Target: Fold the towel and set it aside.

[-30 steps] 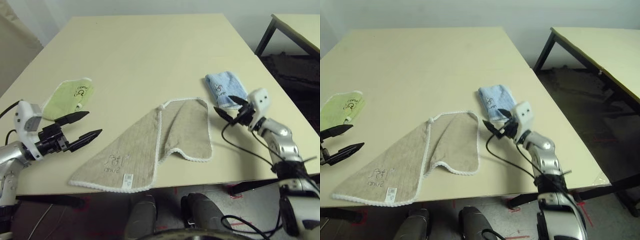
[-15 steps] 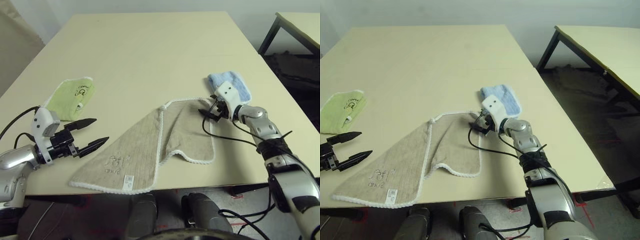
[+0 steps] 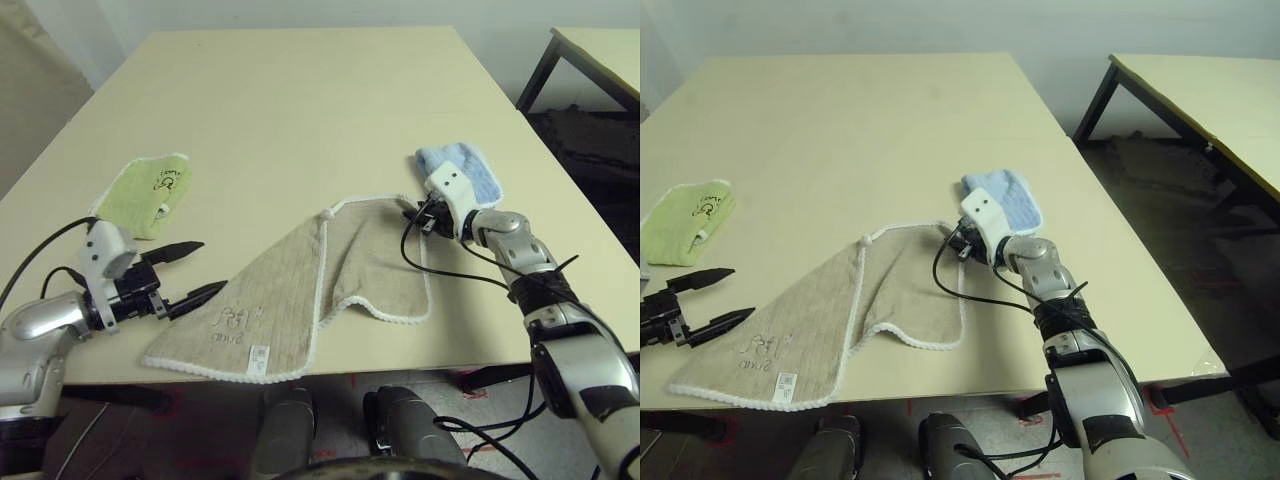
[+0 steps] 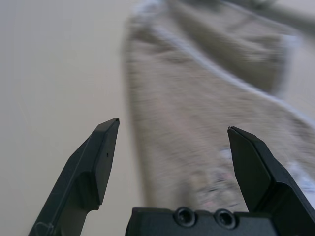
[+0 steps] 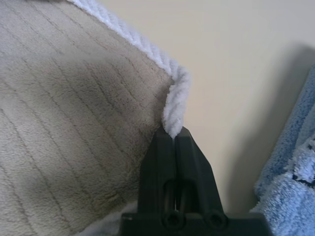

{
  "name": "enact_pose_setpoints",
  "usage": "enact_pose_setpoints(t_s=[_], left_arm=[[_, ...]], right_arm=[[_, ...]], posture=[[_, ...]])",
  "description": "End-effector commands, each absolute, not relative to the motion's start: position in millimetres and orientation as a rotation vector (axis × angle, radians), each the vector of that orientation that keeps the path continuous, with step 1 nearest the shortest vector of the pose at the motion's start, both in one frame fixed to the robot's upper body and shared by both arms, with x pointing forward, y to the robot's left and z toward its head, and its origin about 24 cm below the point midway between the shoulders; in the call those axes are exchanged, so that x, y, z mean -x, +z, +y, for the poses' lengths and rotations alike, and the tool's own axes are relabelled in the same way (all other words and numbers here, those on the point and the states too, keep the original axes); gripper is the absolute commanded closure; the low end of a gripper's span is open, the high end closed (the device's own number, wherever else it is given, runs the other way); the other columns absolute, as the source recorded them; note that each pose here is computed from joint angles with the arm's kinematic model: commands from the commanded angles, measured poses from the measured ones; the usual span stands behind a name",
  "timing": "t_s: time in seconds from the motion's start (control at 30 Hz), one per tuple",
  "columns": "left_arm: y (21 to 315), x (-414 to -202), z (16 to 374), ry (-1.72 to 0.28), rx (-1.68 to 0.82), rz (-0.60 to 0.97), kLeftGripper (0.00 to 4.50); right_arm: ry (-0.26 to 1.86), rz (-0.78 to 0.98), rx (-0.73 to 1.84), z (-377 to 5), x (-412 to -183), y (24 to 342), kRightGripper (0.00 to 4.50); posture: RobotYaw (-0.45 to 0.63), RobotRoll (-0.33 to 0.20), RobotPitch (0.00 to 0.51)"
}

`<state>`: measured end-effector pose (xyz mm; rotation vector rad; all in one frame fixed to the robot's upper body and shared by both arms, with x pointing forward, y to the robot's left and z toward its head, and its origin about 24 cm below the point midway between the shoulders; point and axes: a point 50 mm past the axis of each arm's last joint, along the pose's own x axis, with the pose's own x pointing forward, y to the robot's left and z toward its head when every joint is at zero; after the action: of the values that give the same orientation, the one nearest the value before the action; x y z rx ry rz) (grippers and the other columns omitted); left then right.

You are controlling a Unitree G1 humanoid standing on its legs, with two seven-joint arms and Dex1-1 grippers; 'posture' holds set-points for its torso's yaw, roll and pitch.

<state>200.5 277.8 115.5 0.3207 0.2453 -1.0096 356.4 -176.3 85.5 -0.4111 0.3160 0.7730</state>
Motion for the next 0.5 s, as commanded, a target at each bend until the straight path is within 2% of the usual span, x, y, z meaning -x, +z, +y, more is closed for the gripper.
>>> enact_pose_setpoints(t_s=[0.03, 0.33, 0.5], left_arm=[[122.1, -197.4, 274.3, -1.078, -0.361, 0.278, 0.0], [127.0, -196.9, 274.7, -1.133, -0.398, 0.305, 0.0], [119.7, -192.5, 277.1, -1.153, -0.44, 0.361, 0.0]], right_arm=[[0.767, 0.393, 0.422, -181.5, -350.3, 70.8, 4.46], [0.781, 0.365, 0.378, -178.3, -351.0, 82.5, 4.46], [0.878, 0.302, 0.2, -161.3, -350.1, 127.7, 4.46]], posture=[[-0.02, 0.0, 0.12], [-0.03, 0.0, 0.123], [-0.04, 0.0, 0.125]])
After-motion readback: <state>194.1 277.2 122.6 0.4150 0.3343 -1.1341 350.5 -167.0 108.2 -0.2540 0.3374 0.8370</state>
